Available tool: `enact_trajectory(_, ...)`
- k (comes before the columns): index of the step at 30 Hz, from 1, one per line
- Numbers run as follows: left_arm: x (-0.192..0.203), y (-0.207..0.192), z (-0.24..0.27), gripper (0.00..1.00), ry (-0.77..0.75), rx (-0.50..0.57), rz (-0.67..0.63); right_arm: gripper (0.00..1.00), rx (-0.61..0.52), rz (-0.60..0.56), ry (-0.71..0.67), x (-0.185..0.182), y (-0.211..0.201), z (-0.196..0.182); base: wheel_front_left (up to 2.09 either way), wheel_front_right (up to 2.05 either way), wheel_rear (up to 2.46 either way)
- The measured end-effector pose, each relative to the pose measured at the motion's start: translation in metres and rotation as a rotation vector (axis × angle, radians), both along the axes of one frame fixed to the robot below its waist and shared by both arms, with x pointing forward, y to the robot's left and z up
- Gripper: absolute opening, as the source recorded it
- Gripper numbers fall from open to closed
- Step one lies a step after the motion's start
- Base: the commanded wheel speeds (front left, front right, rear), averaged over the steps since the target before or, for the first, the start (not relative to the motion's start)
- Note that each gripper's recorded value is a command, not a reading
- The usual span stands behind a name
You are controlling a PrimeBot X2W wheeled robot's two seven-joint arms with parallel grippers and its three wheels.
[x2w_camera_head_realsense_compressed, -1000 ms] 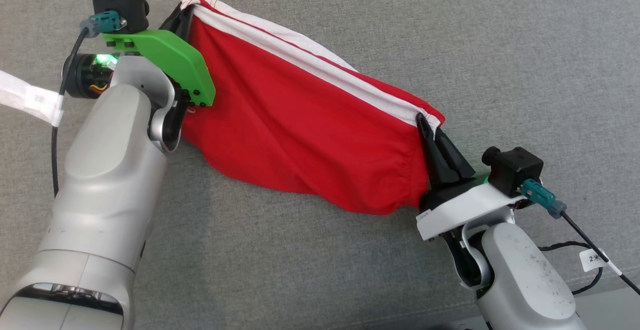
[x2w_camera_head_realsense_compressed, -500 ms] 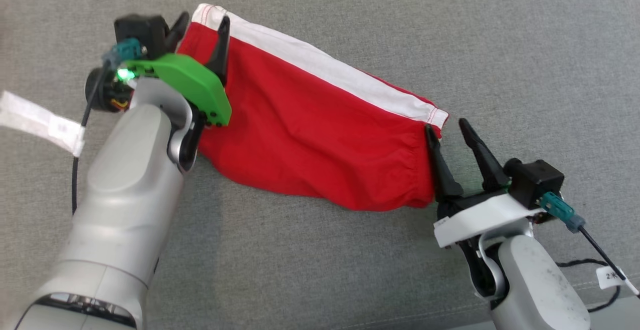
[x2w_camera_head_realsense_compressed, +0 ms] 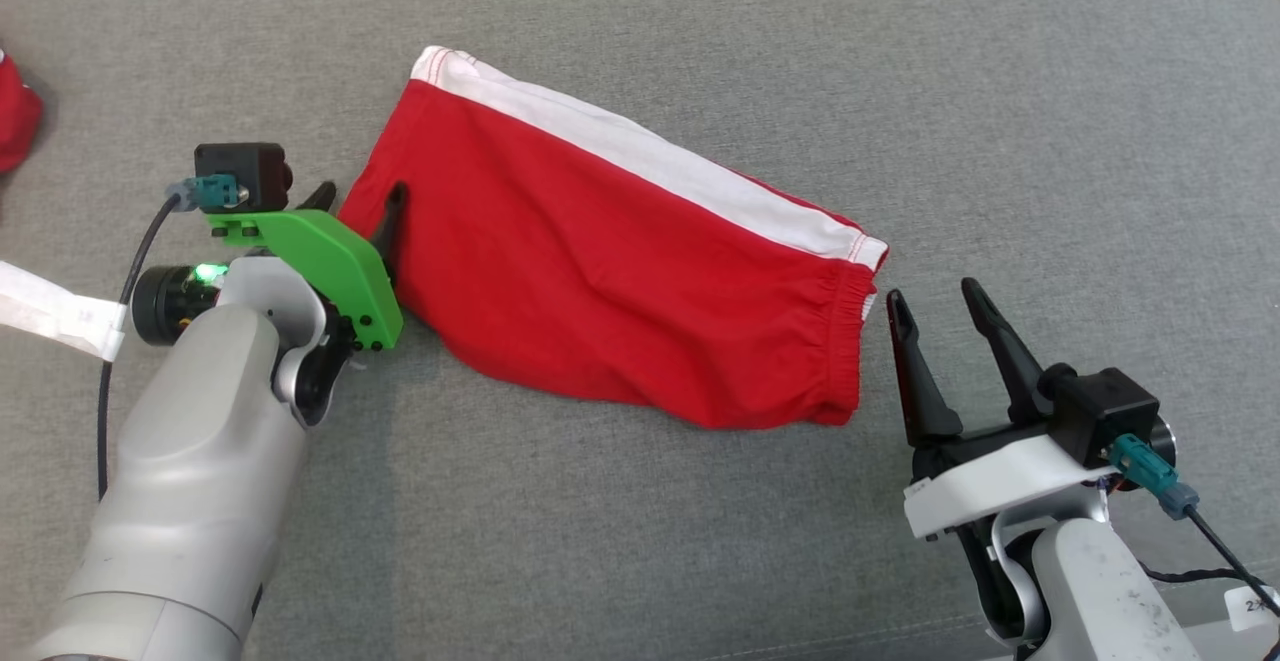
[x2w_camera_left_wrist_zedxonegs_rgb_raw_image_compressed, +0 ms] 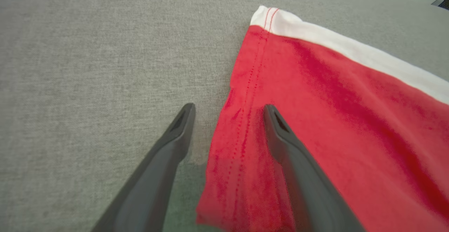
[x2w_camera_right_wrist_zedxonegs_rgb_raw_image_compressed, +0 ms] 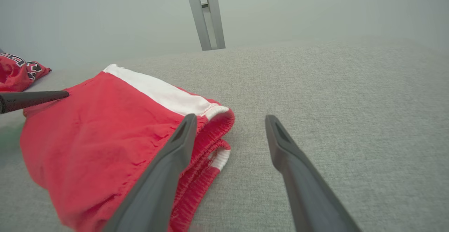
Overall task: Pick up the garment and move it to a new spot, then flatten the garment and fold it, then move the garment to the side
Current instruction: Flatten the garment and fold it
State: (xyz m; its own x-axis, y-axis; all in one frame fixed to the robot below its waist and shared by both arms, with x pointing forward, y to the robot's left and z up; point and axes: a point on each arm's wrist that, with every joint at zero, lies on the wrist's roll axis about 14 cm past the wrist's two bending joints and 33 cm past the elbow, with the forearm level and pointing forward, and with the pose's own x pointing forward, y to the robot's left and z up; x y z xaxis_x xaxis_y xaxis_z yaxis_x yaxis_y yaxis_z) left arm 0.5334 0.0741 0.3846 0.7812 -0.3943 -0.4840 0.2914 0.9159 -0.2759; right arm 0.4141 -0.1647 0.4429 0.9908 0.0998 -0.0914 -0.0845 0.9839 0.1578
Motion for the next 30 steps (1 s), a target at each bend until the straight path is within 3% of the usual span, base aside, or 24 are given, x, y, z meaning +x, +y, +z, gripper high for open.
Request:
enact_trajectory(8, -0.010, -0.014, -0.015, 1.00, 0.128, -0.012, -0.064, 1.00, -0.013, -0.038, 0.000, -0.007, -0.014, 0.004, 0.00, 0.00, 0.00)
enact_trajectory(9, -0.012, -0.019, -0.015, 0.84, 0.140, -0.021, -0.082, 1.00, -0.013, -0.040, 0.000, -0.007, -0.014, 0.005, 0.00, 0.00, 0.00)
enact_trajectory(10, -0.015, -0.023, -0.015, 0.51, 0.149, -0.025, -0.097, 1.00, -0.013, -0.042, 0.001, -0.008, -0.015, 0.005, 0.00, 0.00, 0.00)
enact_trajectory(13, -0.023, -0.030, -0.015, 0.01, 0.177, -0.035, -0.133, 1.00, -0.011, -0.044, 0.003, -0.010, -0.015, 0.004, 0.00, 0.00, 0.00)
enact_trajectory(23, -0.021, -0.013, 0.001, 0.00, 0.080, -0.077, -0.058, 1.00, -0.010, -0.054, -0.027, -0.010, -0.018, 0.014, 0.00, 0.00, 0.00)
enact_trajectory(30, -0.047, 0.009, 0.008, 0.00, 0.039, -0.156, 0.077, 1.00, -0.030, -0.076, -0.062, -0.010, -0.027, 0.027, 0.00, 0.00, 0.00)
